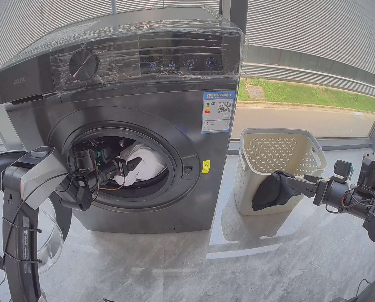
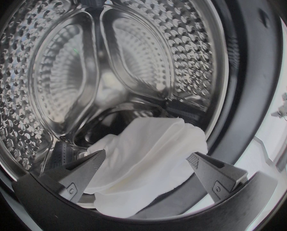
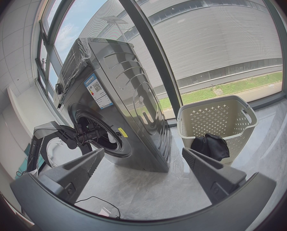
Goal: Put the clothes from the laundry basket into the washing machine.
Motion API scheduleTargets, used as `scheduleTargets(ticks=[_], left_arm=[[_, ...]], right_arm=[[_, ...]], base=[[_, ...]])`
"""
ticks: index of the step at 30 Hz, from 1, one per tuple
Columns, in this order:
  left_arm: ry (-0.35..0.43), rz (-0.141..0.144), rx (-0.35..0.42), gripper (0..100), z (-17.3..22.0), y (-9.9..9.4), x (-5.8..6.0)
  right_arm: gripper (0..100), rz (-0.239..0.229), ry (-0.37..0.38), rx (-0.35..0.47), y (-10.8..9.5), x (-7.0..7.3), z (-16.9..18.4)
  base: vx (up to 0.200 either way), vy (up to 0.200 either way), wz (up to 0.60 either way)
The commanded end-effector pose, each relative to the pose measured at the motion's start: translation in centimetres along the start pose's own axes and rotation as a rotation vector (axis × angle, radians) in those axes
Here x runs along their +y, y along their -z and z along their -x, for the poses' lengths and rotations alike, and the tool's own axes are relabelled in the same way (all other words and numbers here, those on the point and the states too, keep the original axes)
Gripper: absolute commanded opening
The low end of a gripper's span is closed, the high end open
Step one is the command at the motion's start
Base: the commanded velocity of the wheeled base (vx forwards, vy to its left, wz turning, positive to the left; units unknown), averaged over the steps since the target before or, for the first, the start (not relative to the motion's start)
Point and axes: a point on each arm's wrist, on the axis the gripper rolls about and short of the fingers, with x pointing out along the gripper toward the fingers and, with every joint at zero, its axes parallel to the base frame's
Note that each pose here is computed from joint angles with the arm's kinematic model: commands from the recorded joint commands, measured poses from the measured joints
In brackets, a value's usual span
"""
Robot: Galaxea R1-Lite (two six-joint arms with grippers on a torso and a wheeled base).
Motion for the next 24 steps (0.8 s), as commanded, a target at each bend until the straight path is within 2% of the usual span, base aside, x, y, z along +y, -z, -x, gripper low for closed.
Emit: scheduleTargets(ticks=[1, 4, 7, 10, 11, 12, 13, 14, 15, 16, 19, 21, 24], left_arm=[[-0.089, 0.056, -0.059, 100, -2.2, 0.5, 0.3], [-0.095, 0.086, -0.056, 100, -3.3, 1.7, -0.3], [-0.086, 0.090, -0.065, 100, -4.6, 2.8, -0.8], [-0.095, 0.104, -0.090, 100, -5.5, 3.0, -1.0], [-0.127, 0.152, -0.133, 100, -6.6, 3.1, -1.2], [-0.146, 0.179, -0.147, 100, -7.1, 3.2, -1.2], [-0.159, 0.197, -0.156, 100, -7.4, 3.3, -1.3], [-0.159, 0.197, -0.156, 100, -7.4, 3.3, -1.3], [-0.178, 0.214, -0.174, 100, -7.6, 3.1, -1.3], [-0.177, 0.213, -0.177, 100, -7.6, 3.0, -1.3], [-0.168, 0.206, -0.218, 100, -7.0, -0.2, -1.4], [-0.177, 0.212, -0.189, 100, -6.3, -1.3, -1.5], [-0.193, 0.234, -0.086, 100, -4.0, -2.5, -2.0]], right_arm=[[100, 0.001, -0.005, 0.002, 0.0, 0.0, -0.3], [100, 0.002, -0.005, 0.000, -0.1, 0.0, -0.3], [100, 0.002, -0.005, 0.000, -0.1, 0.0, -0.3], [100, 0.002, -0.005, 0.000, -0.1, 0.0, -0.3], [100, 0.002, -0.005, 0.000, -0.1, 0.0, -0.3], [100, 0.003, -0.005, -0.001, -0.1, 0.0, -0.3], [100, 0.003, -0.004, -0.001, -0.1, 0.0, -0.3], [100, 0.003, -0.004, -0.001, -0.1, 0.0, -0.3], [100, 0.003, -0.004, -0.003, -0.1, 0.1, -0.2], [100, 0.003, -0.004, -0.003, -0.1, 0.1, -0.2], [100, 0.003, -0.004, -0.003, -0.1, 0.1, -0.1], [100, 0.004, -0.005, -0.004, -0.1, 0.1, -0.2], [100, 0.004, -0.007, -0.005, -0.2, 0.1, -0.2]], base=[[0.000, 0.000, 0.00], [0.000, 0.000, 0.00], [0.000, 0.000, 0.00], [0.000, 0.000, 0.00], [0.000, 0.000, 0.00], [0.000, 0.000, 0.00], [0.000, 0.000, 0.00], [0.000, 0.000, 0.00], [0.000, 0.000, 0.00], [0.000, 0.000, 0.00], [0.000, 0.000, 0.00], [0.000, 0.000, 0.00], [0.000, 0.000, 0.00]])
